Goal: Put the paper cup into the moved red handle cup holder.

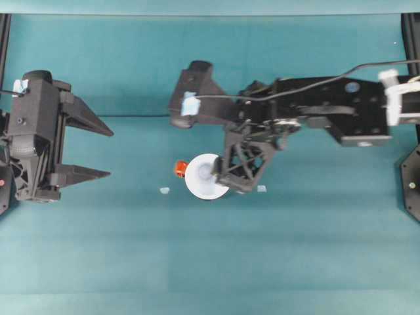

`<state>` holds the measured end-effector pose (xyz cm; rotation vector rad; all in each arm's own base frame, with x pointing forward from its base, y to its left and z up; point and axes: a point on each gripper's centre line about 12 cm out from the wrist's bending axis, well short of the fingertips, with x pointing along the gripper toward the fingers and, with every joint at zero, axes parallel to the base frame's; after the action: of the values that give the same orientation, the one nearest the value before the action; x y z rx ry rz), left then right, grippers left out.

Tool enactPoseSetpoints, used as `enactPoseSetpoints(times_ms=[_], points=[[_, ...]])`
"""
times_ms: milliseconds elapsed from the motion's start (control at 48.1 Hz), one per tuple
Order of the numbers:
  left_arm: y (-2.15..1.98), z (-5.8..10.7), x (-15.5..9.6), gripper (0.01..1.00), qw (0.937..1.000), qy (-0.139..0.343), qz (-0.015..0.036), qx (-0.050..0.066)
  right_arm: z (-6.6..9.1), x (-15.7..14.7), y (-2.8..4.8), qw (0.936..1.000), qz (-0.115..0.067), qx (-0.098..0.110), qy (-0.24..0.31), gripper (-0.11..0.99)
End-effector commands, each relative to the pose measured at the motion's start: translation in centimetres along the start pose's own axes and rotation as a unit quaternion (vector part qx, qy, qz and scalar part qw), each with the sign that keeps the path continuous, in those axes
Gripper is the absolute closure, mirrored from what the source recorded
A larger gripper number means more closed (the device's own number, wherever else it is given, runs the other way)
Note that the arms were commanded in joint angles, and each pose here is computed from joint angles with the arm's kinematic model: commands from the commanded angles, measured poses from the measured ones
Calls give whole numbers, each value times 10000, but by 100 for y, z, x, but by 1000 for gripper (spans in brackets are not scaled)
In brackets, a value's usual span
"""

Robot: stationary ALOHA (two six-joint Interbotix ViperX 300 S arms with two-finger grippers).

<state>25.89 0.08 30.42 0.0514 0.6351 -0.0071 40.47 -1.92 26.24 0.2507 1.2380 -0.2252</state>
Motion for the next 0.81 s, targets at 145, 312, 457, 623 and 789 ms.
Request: enactPoseSetpoints(times_ms=[145,312,457,623,789], points=[[-4,50,-35,146,9999,-100,-4,7,-105,-739,-24,9955,252,-71,-916,157],[-5,45,-33,146,10000,-93,-4,7,-154,-792,-22,9938,306,-91,-1068,157],[-5,43,-28,146,10000,-85,-5,7,-209,-835,-16,9924,349,-126,-1175,157],[-5,43,-28,146,10000,-85,-5,15,-266,-896,-28,9898,406,-132,-1357,157],[-5,45,-33,146,10000,-93,-4,22,-332,-955,-49,9861,477,-116,-1589,157]])
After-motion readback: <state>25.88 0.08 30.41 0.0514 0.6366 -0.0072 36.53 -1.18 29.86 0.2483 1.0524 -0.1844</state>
